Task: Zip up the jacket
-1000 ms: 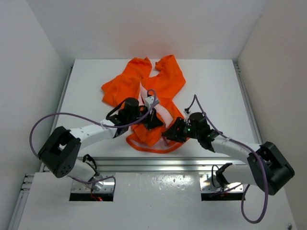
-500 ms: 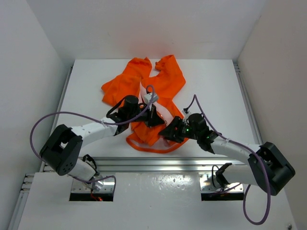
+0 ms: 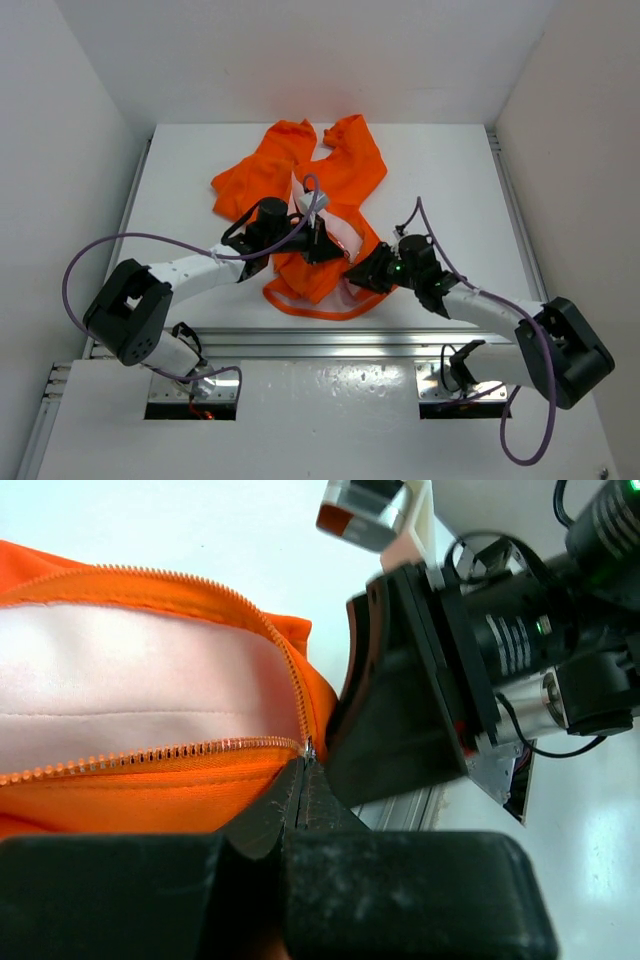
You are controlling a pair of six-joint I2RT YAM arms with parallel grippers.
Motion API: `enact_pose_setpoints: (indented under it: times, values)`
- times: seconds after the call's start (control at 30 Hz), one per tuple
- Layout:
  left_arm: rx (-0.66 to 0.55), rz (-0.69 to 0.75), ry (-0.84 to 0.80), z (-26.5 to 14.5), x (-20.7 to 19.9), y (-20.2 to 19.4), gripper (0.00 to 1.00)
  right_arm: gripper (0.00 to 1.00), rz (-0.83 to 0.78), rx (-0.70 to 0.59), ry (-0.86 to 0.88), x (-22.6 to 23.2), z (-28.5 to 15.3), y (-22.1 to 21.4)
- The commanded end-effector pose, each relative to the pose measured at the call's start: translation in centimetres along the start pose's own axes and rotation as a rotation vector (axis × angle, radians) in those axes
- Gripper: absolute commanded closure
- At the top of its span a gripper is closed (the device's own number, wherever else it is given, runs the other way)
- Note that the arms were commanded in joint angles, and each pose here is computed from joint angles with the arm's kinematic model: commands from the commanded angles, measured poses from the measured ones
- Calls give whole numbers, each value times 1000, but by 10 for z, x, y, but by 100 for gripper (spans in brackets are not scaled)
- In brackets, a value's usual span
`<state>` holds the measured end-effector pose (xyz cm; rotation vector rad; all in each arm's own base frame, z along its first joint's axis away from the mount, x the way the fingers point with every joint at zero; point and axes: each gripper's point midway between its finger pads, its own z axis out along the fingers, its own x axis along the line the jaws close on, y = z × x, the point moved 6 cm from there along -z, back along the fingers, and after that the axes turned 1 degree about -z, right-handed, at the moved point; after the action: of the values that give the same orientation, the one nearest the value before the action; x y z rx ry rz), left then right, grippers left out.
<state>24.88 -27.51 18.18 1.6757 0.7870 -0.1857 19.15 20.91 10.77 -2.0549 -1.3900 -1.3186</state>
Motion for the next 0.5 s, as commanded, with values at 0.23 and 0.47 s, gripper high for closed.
enact_pose_setpoints:
  times: [0.23,0.47]
  values:
    - [-74,57,-16,-1,-1,27,100,69,-155,39,219,17,-22,30]
    - [-65,53,-3,-1,5,24,100,82,-395,118,-38,-9,-55,25]
